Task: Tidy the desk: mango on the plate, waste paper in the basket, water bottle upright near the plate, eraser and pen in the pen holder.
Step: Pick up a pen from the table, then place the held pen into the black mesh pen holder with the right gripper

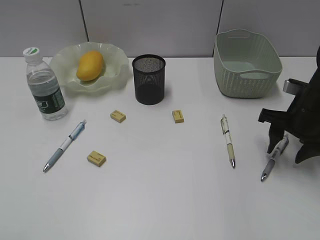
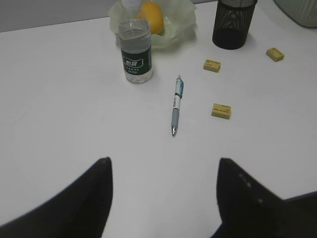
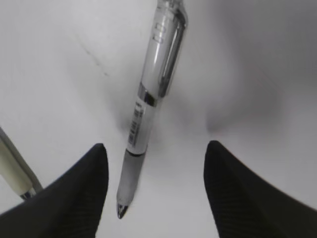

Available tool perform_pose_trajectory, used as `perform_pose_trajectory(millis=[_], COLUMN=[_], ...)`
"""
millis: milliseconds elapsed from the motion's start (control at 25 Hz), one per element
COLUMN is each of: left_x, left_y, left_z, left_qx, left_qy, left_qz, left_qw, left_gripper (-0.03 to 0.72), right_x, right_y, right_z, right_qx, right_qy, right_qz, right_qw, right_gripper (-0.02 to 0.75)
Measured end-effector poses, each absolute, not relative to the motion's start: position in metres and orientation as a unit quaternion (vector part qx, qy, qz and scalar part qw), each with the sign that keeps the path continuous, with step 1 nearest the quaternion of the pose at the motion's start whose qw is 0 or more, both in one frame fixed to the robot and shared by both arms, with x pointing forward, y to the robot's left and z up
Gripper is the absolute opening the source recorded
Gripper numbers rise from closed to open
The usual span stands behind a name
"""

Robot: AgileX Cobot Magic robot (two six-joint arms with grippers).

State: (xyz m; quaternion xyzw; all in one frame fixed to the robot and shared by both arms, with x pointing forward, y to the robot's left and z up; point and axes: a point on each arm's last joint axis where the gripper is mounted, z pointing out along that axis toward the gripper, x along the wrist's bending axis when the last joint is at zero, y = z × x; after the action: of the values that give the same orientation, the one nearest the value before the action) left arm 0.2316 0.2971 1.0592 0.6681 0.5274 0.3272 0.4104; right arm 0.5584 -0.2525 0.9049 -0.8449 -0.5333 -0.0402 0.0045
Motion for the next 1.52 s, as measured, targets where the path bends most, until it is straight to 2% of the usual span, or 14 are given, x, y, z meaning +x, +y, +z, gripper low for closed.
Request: perform_pose_trajectory(millis=[560,640,840,880,1240,1520], left_x=[0.232,0.232,0.232,0.232,0.232,0.232], left_y=[0.297,0.297,0.297,0.297,0.297,0.297], left_z=[1.059,1.059,1.059,1.059,1.059,1.059], left_qx=[0.668,0.668,0.668,0.668,0.668,0.668], left_qy=[0.527,0.527,0.527,0.527,0.527,0.527], left_qz=[0.327,0.327,0.327,0.327,0.327,0.327], left_qw=[0.410,0.410,0.410,0.410,0.410,0.410], left_gripper=[0.498,0.498,0.496,0.495,0.494,0.493], right_x=[0.566,0.567,0.571,0.571,0.569,0.567], right_y=[-0.252,-0.252,-0.252,-0.252,-0.252,-0.252], right_z=[0.878,0.878,0.880,0.880,0.890,0.947], right_qx=[-0.866,-0.866,-0.865,-0.864,-0.844,-0.807], right_qy=[-0.499,-0.498,-0.500,-0.501,-0.534,-0.576], right_qz=[-0.035,-0.039,-0.045,-0.046,-0.043,-0.119], right_qw=[0.007,0.005,-0.001,-0.002,-0.003,-0.045], right_gripper=[0.360,0.323,0.132,0.115,0.115,0.115])
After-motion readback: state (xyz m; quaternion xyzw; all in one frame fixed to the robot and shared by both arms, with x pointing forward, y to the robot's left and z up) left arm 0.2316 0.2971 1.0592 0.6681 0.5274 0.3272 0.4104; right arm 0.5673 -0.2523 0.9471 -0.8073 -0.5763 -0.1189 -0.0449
